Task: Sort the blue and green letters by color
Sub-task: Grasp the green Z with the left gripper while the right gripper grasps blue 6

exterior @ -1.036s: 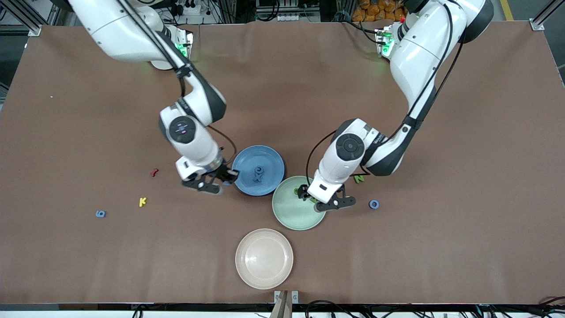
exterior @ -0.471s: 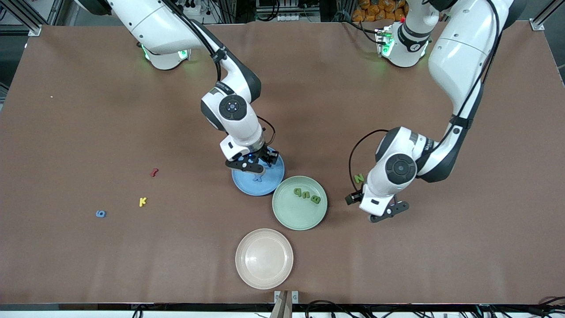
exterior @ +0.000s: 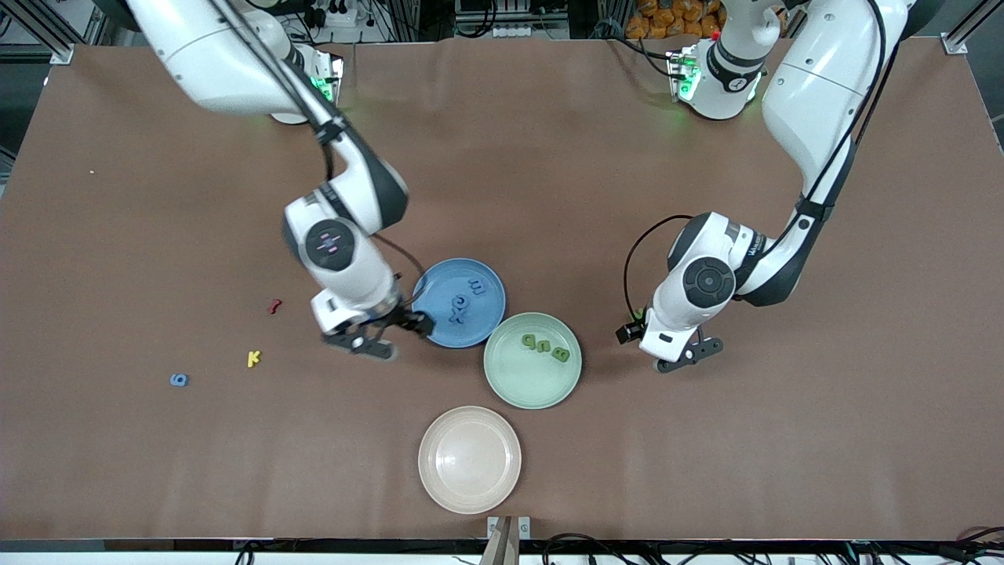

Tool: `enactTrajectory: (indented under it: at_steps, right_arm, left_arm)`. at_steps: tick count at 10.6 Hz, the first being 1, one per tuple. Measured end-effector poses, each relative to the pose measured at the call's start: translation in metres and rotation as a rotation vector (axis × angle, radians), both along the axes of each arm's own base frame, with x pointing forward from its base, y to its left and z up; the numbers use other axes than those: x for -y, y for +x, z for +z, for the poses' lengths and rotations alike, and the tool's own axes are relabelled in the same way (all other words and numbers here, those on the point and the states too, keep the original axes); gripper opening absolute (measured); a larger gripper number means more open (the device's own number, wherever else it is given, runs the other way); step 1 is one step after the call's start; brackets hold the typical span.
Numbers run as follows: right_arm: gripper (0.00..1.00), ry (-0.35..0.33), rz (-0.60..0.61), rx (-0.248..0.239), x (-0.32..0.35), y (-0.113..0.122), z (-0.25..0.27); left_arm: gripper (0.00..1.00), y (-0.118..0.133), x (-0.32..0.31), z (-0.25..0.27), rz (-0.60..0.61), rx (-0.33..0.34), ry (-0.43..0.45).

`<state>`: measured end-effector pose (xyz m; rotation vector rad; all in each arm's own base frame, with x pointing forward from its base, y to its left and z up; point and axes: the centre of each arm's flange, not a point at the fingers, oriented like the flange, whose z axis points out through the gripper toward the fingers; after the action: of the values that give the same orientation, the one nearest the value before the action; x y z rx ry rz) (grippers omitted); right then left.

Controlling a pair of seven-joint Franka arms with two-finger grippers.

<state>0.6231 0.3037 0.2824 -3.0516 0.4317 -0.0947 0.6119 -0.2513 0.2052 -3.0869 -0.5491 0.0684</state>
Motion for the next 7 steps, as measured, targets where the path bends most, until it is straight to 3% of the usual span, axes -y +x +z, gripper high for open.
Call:
enactTrajectory:
  at_steps: [3,7]
  right_arm:
    - [1.00,-0.019,0.009,0.005,0.133,0.049,0.000]
    - [1.00,-0.040,0.068,0.007,0.285,0.069,-0.001]
  left_arm:
    - [0.94,-0.014,-0.003,-0.018,-0.003,0.011,-0.019]
    - [0.85,-0.021,0.000,-0.025,0.008,0.002,-0.019]
